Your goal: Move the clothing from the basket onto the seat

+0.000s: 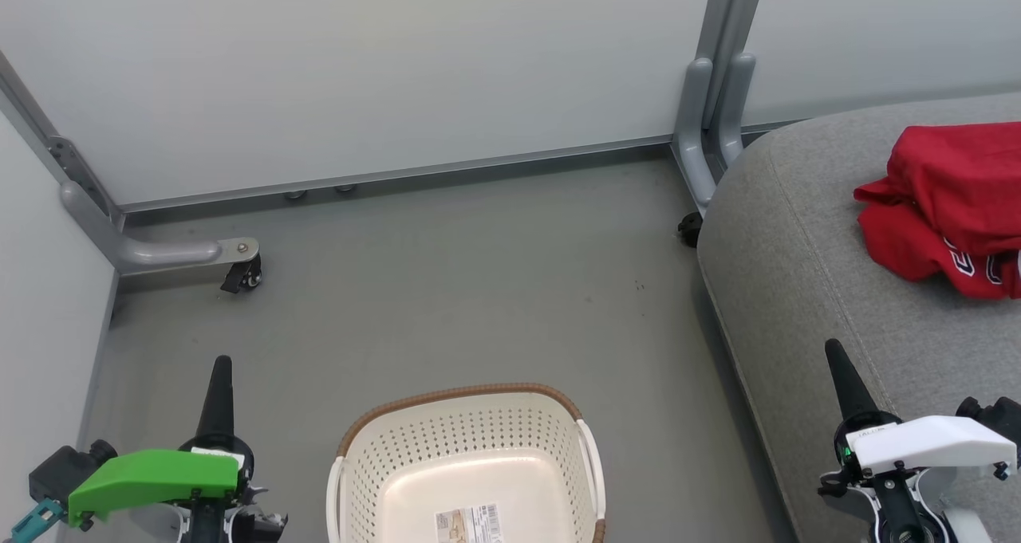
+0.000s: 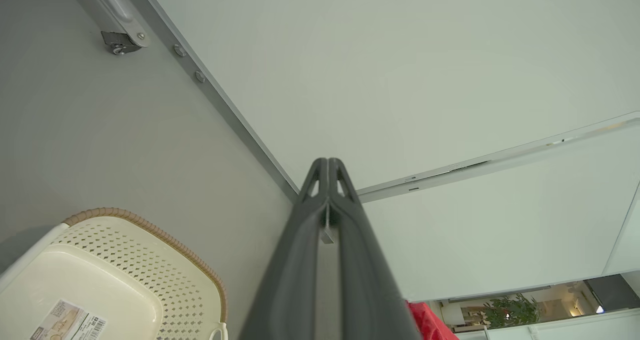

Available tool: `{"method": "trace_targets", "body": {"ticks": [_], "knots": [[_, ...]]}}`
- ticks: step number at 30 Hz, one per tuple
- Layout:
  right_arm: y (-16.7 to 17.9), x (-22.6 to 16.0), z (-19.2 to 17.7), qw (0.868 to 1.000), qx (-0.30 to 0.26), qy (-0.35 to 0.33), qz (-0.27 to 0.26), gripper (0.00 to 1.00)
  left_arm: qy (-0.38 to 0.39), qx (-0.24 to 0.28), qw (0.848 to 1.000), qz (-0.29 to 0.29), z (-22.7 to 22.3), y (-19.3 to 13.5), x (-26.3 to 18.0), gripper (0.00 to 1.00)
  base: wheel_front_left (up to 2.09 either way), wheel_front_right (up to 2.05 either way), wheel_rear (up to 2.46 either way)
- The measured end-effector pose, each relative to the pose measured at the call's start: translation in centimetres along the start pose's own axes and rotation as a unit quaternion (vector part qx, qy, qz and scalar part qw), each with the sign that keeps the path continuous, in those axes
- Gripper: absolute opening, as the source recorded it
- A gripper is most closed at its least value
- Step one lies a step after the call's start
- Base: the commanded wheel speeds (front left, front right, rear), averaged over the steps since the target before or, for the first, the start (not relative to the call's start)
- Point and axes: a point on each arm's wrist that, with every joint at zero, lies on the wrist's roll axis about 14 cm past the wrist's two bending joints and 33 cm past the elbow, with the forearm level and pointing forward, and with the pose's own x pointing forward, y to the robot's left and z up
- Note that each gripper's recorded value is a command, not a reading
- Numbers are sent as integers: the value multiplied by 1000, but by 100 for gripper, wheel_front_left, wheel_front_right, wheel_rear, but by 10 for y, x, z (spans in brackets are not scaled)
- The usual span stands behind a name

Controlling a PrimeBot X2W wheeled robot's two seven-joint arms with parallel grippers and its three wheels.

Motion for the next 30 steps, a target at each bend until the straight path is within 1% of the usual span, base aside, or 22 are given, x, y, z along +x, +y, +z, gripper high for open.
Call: {"method": "trace_targets", "body": {"ticks": [14, 30], "knots": [[0, 0, 5, 998, 63, -3, 1, 0, 5, -60, 998, -8, -1, -4, 4, 0, 0, 0, 0], [0, 0, 11, 992, 128, -5, 5, 0, 12, -121, 992, -21, -1, -11, 8, 0, 0, 0, 0]]}}
